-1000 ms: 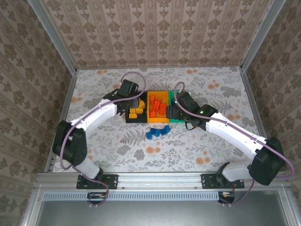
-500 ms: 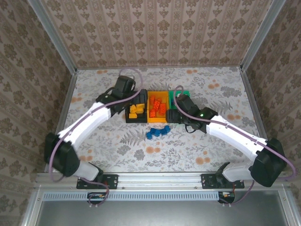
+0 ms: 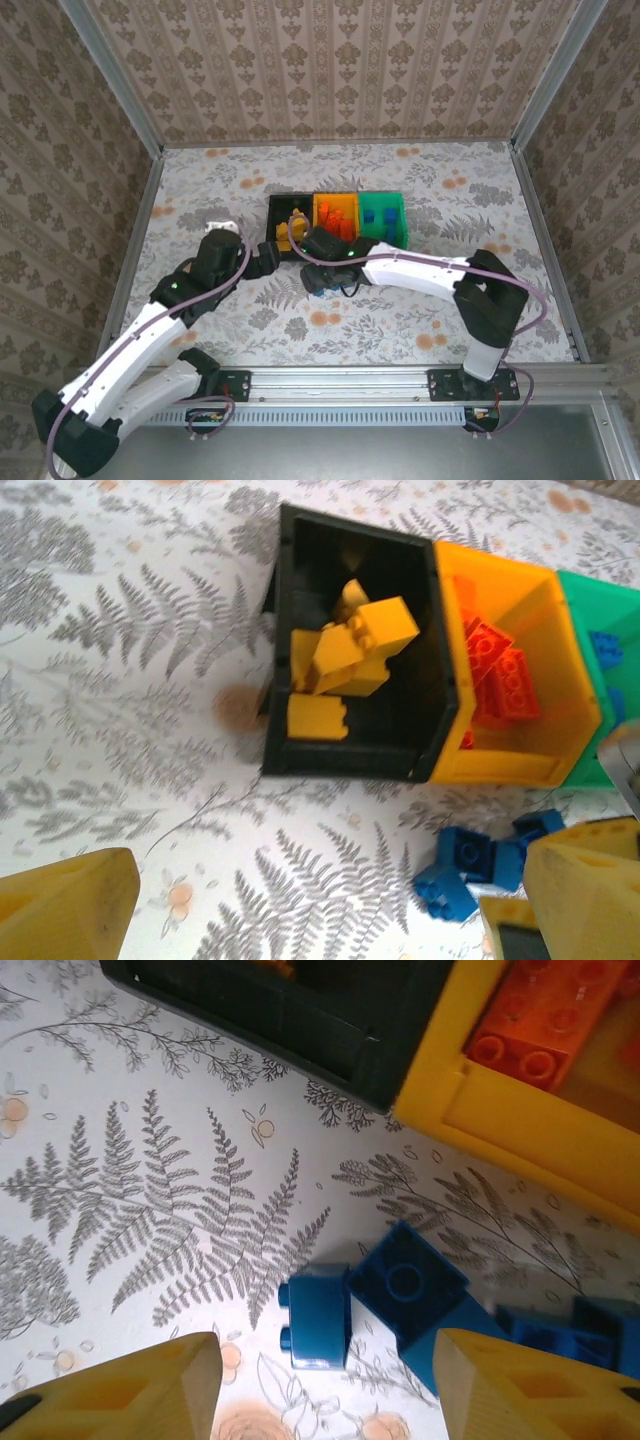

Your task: Sort the legos into containers by color

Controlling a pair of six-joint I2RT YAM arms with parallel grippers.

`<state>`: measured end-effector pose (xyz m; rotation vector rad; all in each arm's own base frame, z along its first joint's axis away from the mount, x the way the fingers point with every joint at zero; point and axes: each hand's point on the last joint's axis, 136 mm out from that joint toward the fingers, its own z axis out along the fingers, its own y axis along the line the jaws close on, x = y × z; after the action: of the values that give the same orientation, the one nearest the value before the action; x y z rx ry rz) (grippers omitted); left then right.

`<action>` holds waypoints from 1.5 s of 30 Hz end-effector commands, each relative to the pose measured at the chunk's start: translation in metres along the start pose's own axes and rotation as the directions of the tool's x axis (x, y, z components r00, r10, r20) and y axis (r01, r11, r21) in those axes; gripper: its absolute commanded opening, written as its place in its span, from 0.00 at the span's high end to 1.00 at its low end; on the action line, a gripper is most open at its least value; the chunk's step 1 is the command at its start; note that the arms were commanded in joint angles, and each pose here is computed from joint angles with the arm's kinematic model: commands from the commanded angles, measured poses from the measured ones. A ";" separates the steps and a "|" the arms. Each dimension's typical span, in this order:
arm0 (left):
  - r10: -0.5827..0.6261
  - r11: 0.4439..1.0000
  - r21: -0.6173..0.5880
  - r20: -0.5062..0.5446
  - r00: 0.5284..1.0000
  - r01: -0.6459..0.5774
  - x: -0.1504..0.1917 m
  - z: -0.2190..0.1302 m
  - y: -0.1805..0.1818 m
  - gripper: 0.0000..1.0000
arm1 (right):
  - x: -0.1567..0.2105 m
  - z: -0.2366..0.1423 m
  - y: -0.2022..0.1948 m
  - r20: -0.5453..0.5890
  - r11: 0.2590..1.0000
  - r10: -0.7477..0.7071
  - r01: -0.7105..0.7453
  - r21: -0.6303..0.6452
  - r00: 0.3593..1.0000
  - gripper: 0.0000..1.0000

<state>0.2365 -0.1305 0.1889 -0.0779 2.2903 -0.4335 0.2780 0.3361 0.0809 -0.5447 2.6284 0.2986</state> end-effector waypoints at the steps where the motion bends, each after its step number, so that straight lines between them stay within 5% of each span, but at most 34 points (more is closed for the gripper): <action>1: -0.041 0.997 -0.073 -0.015 0.999 0.039 0.014 -0.003 0.021 0.00 | 0.001 0.009 -0.002 -0.024 0.999 -0.012 0.013 0.049 1.000 0.45; 17: -0.060 0.995 -0.085 -0.014 0.998 0.059 0.015 0.001 0.031 0.00 | 0.028 0.031 0.022 -0.108 0.999 -0.047 0.048 0.007 0.993 0.58; 27: -0.074 0.994 -0.087 -0.018 0.997 0.072 0.015 0.002 0.034 0.00 | 0.027 0.045 0.004 -0.125 0.990 -0.028 0.044 0.131 0.992 0.58; 33: -0.082 0.994 -0.080 -0.027 0.996 0.080 0.017 0.004 0.034 0.00 | 0.022 0.047 0.003 -0.108 0.991 -0.017 0.031 0.128 0.994 0.69; 40: -0.082 0.995 -0.055 -0.039 0.996 0.080 0.018 0.005 0.029 0.00 | -0.003 -0.002 0.014 0.028 1.000 0.013 -0.013 0.024 1.000 0.77; 45: -0.088 0.996 -0.026 -0.069 0.994 0.086 0.025 0.012 0.024 0.00 | -0.020 -0.054 -0.017 0.141 0.996 0.058 -0.067 0.055 0.988 0.77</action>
<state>0.2305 -0.1119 0.1647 -0.1719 2.3474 -0.4263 0.2690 0.3346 0.0971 -0.5161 2.5923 0.2689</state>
